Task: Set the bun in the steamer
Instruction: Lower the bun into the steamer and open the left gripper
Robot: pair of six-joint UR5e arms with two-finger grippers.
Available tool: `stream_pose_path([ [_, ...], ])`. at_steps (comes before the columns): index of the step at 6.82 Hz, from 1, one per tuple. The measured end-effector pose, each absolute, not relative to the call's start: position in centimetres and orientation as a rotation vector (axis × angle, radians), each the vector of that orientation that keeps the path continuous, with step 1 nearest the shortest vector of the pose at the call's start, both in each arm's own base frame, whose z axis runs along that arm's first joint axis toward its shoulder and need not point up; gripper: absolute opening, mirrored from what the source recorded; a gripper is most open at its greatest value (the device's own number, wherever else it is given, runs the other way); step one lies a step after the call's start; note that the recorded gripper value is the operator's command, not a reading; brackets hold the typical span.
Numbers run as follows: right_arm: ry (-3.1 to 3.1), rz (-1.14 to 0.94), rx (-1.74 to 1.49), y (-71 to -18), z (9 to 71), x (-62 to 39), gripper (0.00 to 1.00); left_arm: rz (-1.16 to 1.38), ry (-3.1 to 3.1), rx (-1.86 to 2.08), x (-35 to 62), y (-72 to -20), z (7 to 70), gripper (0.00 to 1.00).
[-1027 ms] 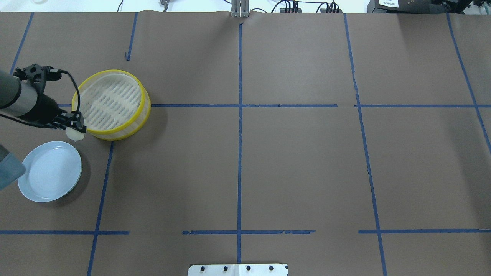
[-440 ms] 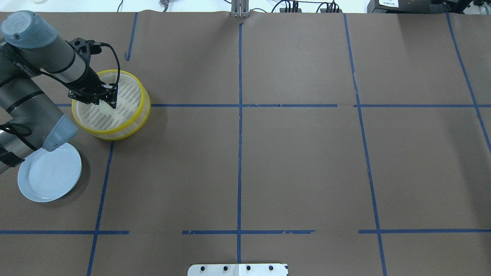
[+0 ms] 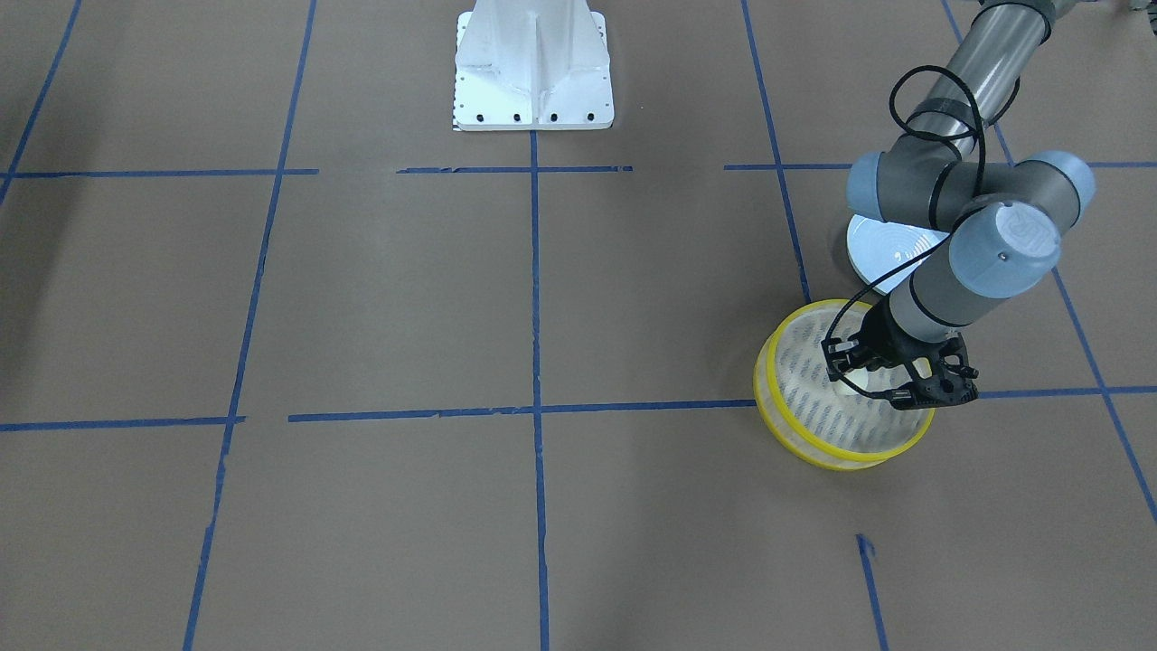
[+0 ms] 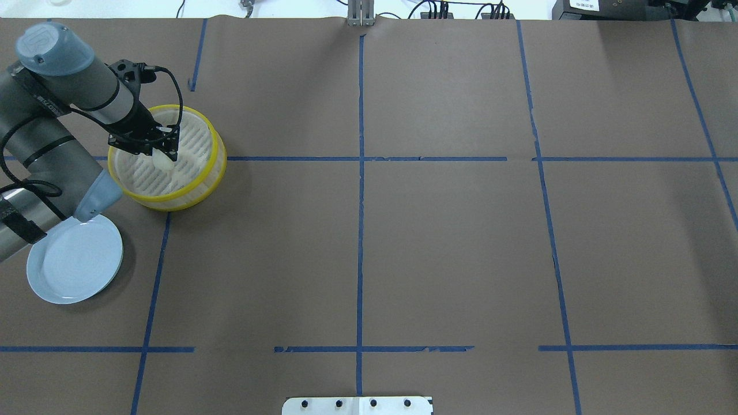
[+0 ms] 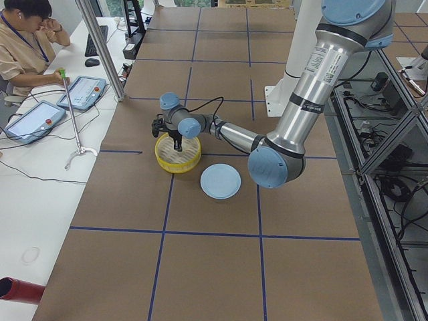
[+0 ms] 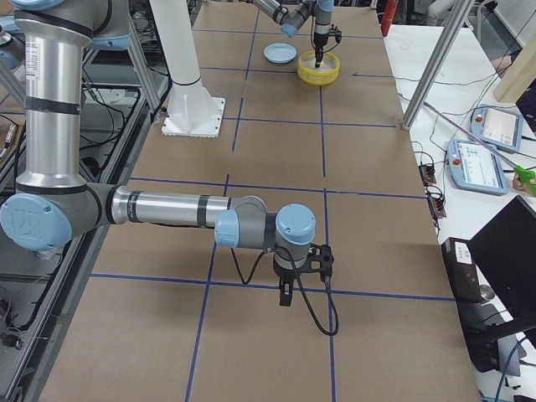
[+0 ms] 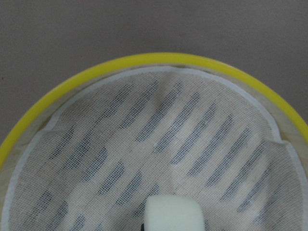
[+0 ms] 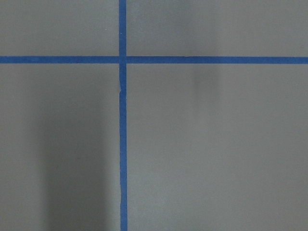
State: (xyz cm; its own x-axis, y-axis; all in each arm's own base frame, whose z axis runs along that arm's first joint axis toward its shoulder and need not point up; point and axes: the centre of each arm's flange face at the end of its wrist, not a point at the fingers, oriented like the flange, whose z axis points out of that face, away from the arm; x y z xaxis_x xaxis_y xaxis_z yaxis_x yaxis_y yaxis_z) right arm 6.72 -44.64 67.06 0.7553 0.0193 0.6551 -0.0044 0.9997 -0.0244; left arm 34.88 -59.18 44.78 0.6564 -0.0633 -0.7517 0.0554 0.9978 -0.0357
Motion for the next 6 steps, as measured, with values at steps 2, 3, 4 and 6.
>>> stream_pose_path([
  [2,-0.715,0.013,-0.022,-44.64,67.06,6.72,1.0,-0.062,0.855,-0.007,35.29,-59.34,45.48,0.46],
  [3,-0.715,0.013,-0.022,-44.64,67.06,6.72,1.0,-0.06,0.858,-0.004,35.39,-59.4,45.71,0.62],
  [4,-0.715,0.013,-0.022,-44.64,67.06,6.72,1.0,-0.057,0.86,-0.003,35.44,-59.41,45.8,0.74],
  [6,-0.715,0.013,-0.022,-44.64,67.06,6.72,1.0,-0.054,0.863,0.0,35.44,-59.4,45.72,1.0],
])
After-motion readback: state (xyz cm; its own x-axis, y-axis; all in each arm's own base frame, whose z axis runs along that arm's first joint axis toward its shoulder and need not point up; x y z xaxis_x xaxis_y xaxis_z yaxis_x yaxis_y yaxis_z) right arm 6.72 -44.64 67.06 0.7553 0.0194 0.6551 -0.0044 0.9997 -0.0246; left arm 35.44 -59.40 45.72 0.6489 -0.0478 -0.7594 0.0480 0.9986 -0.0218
